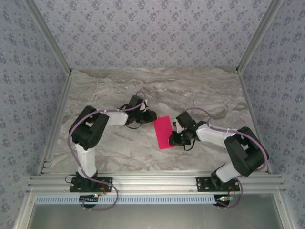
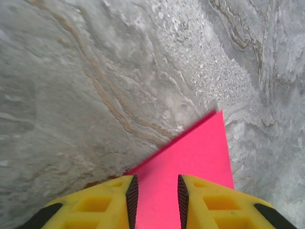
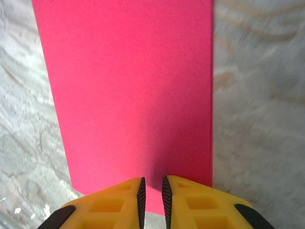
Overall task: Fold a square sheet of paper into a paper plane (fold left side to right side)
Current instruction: First fold the square sheet of paper in half at the center of the table, then fold the triangle a second time at the center of the table.
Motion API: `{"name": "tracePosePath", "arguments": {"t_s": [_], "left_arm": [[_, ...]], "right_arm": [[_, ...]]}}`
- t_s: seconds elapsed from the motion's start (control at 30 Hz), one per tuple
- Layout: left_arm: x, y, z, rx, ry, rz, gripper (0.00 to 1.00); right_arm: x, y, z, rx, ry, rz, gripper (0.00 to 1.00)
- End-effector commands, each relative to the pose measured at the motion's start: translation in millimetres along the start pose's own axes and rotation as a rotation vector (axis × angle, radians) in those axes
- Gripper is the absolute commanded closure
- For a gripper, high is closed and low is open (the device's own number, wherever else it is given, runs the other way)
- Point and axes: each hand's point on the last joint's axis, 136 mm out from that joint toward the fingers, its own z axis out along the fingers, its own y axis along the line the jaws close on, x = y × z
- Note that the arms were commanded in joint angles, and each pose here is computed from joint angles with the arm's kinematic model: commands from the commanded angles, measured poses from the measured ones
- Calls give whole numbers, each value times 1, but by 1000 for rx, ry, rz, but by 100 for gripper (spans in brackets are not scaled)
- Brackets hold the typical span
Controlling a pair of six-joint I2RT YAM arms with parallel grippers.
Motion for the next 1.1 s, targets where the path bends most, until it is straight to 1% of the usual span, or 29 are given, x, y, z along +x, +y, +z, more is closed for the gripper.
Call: {"name": "tracePosePath", "arguments": {"t_s": [0.0, 0.13, 0.23, 0.27, 0.33, 0.4, 0.5, 0.63, 0.77, 0.93, 1.07], "left_arm": [[-21, -2, -22, -13, -38, 37, 67], [-26, -20, -49, 6, -67, 75, 64], [-16, -32, -58, 43, -61, 76, 64], [-9, -35, -58, 52, -51, 76, 64], [5, -43, -51, 74, -25, 79, 64], [18, -51, -40, 92, 8, 86, 64], [27, -54, -19, 94, 41, 80, 65], [31, -51, 6, 76, 73, 68, 65], [34, -36, 19, 21, 88, 49, 65], [44, -23, 18, -46, 107, 53, 66], [52, -16, 15, -68, 114, 58, 66]], "right_arm": [[26, 9, 4, -43, 66, 61, 77], [12, 32, -3, -120, 3, 43, 75], [-3, 36, -19, -109, -58, 2, 72], [-6, 31, -25, -77, -75, 11, 71], [-13, 17, -37, -2, -117, -30, 64], [-19, 1, -51, 60, -158, -31, 59], [-22, -15, -65, 107, -194, -21, 51], [-17, -28, -72, 110, -206, 6, 44], [-9, -38, -71, 101, -190, 32, 38], [-5, -35, -70, 32, -160, 48, 31], [-9, -23, -66, -37, -133, 54, 31]]}}
